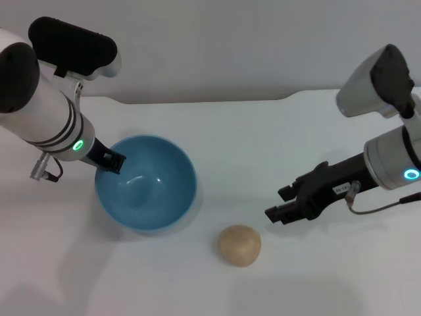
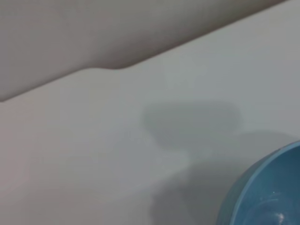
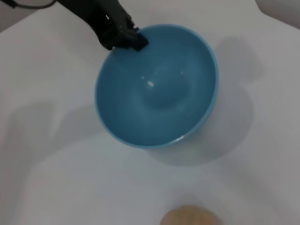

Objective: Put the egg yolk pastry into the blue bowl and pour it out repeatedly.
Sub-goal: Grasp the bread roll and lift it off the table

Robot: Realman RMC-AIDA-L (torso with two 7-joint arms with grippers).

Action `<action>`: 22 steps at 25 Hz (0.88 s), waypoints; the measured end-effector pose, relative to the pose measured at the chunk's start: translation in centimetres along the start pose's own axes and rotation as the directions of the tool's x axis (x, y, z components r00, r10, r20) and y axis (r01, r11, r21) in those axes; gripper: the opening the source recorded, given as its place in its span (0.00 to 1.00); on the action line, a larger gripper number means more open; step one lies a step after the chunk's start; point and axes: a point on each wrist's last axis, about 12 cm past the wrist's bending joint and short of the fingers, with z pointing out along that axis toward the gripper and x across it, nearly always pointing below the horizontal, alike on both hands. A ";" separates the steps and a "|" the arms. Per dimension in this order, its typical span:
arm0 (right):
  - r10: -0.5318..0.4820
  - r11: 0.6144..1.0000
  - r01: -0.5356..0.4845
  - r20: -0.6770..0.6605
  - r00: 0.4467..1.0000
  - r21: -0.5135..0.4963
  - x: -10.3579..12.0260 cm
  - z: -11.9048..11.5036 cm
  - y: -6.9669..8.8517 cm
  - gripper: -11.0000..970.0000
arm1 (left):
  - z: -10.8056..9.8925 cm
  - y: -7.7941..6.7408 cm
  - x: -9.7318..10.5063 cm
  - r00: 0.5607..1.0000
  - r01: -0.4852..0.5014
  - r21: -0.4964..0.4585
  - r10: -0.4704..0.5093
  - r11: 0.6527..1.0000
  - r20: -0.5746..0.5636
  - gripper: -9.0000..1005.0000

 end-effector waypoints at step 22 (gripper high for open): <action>0.051 0.999 -0.050 -0.028 0.998 0.014 1.0 5.7 0.4 0.52 | -0.5 -0.4 -0.7 1.000 -0.016 0.009 0.016 1.000 0.010 0.01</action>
